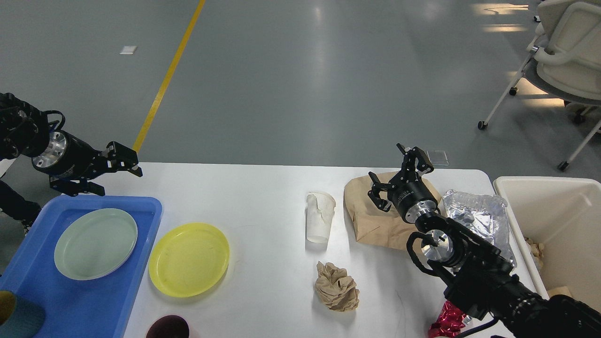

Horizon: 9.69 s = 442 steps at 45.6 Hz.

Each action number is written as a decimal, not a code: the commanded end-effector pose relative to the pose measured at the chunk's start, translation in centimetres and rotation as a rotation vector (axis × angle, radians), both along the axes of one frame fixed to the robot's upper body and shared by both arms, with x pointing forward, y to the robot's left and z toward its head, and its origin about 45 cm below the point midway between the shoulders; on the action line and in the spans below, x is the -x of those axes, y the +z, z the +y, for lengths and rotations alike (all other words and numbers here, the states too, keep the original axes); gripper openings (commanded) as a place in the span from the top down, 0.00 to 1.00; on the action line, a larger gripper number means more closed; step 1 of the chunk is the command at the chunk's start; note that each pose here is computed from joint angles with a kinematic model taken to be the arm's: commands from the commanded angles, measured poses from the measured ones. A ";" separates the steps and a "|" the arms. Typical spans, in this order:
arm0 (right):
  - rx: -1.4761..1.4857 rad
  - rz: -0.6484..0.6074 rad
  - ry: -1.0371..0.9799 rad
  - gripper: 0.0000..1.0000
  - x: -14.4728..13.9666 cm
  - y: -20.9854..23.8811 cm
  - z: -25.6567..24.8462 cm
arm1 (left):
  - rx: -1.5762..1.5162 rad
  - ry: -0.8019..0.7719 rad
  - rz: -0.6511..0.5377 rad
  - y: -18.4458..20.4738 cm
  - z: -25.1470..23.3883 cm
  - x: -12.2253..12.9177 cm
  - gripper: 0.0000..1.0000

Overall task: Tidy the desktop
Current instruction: 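Lower the left gripper and grasp the pink mug near the yellow plate, then carry the pink mug into the blue tray corner and release it, then reach the left gripper to the yellow plate and grasp its edge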

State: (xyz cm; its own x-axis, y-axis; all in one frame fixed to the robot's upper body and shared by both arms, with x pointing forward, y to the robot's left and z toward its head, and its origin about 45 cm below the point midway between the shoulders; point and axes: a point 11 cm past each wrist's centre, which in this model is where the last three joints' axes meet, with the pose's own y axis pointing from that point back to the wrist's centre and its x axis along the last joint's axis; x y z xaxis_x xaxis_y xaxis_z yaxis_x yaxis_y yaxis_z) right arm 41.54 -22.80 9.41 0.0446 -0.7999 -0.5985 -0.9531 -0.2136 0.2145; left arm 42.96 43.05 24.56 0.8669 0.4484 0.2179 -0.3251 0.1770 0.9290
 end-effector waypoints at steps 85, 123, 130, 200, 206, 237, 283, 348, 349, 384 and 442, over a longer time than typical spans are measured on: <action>0.000 0.000 0.000 0.00 0.0 0.0 0.0 | -0.285 -0.591 0.744 -7.4 -15.5 13.5 0.04; 0.000 0.000 0.000 0.00 0.0 0.0 0.0 | -0.293 -0.638 0.798 -11.3 -16.7 15.0 0.46; 0.000 0.000 0.000 0.00 0.0 0.0 0.0 | -0.297 -0.635 0.794 -11.1 -16.5 14.8 0.56; 0.000 0.000 0.000 0.00 0.0 0.0 0.0 | -0.217 -0.294 0.538 -2.2 -7.0 9.3 1.00; 0.000 0.000 0.000 0.00 0.0 0.0 0.0 | -0.186 -0.177 0.504 -1.3 -3.0 9.9 1.00; 0.000 0.000 0.000 0.00 0.0 0.0 0.0 | -0.133 0.037 0.609 -4.9 4.6 16.4 1.00; 0.000 0.000 0.000 0.00 0.0 0.0 0.0 | -0.158 0.021 0.609 -7.7 5.0 16.0 0.86; 0.000 0.000 0.000 0.00 0.0 0.0 0.0 | -0.121 -0.134 0.361 4.4 -1.7 7.7 0.10; 0.000 0.000 0.000 0.00 0.0 0.0 0.0 | -0.120 -0.142 0.360 4.7 -2.2 7.7 0.10; 0.000 0.000 0.000 0.00 0.0 0.0 0.0 | -0.169 -0.190 0.308 -1.6 -8.6 7.3 0.13; -0.001 -0.001 0.001 0.00 0.0 0.0 0.0 | -0.102 0.038 0.348 -14.7 -9.2 11.1 0.24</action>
